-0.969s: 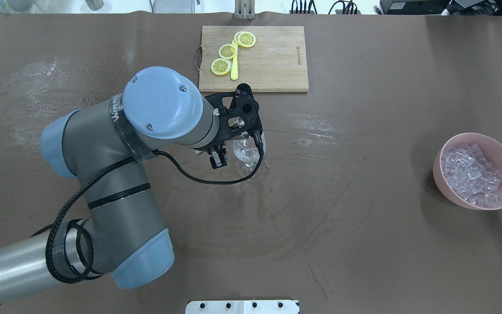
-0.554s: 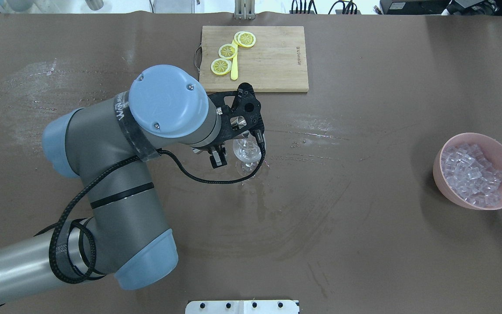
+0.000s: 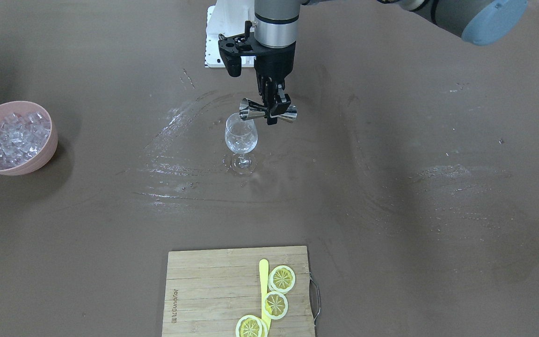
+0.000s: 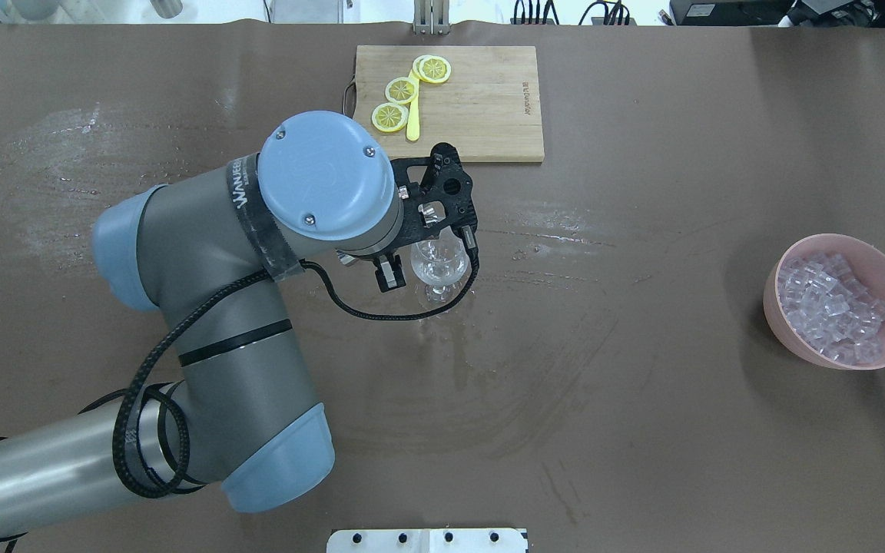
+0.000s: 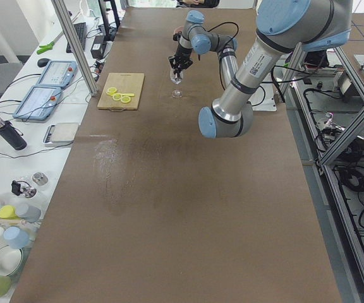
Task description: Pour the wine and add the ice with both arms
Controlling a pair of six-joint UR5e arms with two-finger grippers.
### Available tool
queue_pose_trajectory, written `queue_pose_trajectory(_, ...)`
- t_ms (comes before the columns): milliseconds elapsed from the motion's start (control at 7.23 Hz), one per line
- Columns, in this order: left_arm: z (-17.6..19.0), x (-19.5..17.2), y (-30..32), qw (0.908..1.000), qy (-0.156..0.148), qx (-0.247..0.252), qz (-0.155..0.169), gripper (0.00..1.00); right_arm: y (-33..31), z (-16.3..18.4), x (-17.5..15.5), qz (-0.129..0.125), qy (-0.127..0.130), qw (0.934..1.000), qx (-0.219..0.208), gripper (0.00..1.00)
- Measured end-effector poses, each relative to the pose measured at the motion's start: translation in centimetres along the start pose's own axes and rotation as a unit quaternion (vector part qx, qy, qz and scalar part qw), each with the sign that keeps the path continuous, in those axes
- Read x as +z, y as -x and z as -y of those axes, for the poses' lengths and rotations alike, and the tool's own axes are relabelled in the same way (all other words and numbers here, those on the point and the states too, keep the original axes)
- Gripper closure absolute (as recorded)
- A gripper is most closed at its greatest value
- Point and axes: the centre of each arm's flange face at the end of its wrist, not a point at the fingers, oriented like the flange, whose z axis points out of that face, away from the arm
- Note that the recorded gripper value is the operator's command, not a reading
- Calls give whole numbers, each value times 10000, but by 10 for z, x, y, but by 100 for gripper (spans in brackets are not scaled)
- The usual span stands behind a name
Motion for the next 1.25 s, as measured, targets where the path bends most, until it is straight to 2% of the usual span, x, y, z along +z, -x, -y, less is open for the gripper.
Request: queue_pose_trajectory(1245,8,-5,-9,9980,575,83,235,100,1,0,-1,0,-8,10000,-2,0)
